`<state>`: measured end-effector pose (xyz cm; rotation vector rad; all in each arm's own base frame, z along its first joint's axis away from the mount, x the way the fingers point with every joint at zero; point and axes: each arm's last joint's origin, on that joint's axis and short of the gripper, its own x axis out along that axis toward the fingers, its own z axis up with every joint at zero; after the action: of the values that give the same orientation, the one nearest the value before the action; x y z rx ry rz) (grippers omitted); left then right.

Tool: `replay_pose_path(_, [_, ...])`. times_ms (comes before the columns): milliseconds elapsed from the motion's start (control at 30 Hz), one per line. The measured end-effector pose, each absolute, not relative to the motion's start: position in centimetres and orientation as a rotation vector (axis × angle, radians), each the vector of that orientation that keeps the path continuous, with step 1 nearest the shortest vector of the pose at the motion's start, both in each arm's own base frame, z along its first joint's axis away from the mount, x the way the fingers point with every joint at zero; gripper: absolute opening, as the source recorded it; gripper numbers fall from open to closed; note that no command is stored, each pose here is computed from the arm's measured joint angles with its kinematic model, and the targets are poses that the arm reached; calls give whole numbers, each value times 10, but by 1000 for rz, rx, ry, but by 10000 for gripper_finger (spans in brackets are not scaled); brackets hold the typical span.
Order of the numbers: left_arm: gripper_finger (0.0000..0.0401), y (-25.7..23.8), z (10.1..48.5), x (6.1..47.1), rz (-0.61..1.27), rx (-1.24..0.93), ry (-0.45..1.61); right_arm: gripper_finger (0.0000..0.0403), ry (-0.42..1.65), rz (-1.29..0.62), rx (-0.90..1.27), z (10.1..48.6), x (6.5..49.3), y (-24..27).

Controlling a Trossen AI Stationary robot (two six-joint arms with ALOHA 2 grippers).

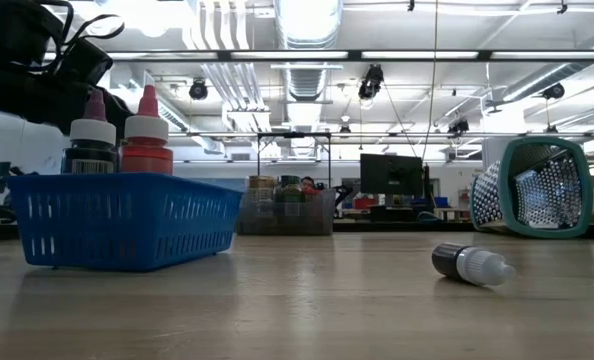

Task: Pick & Place Kitchen Items
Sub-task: Put the black food coloring bottle into the blue bin

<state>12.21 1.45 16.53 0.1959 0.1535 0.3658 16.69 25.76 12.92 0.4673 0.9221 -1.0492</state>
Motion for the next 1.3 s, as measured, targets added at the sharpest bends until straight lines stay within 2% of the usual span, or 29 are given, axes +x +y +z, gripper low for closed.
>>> replay_pose_path(233, [216,14,165,122,365,197,158,52,958,-959,486,180,174,220])
replay_pose_path(667, [216,14,165,122,365,197,158,56,913,-680,546,251,212,106])
replay_pose_path(967, [216,14,165,122,366,197,158,55,904,-553,468,275,240,33])
replay_pose_path(1300, [216,14,165,122,365,197,158,55,1022,-430,363,283,279,-11])
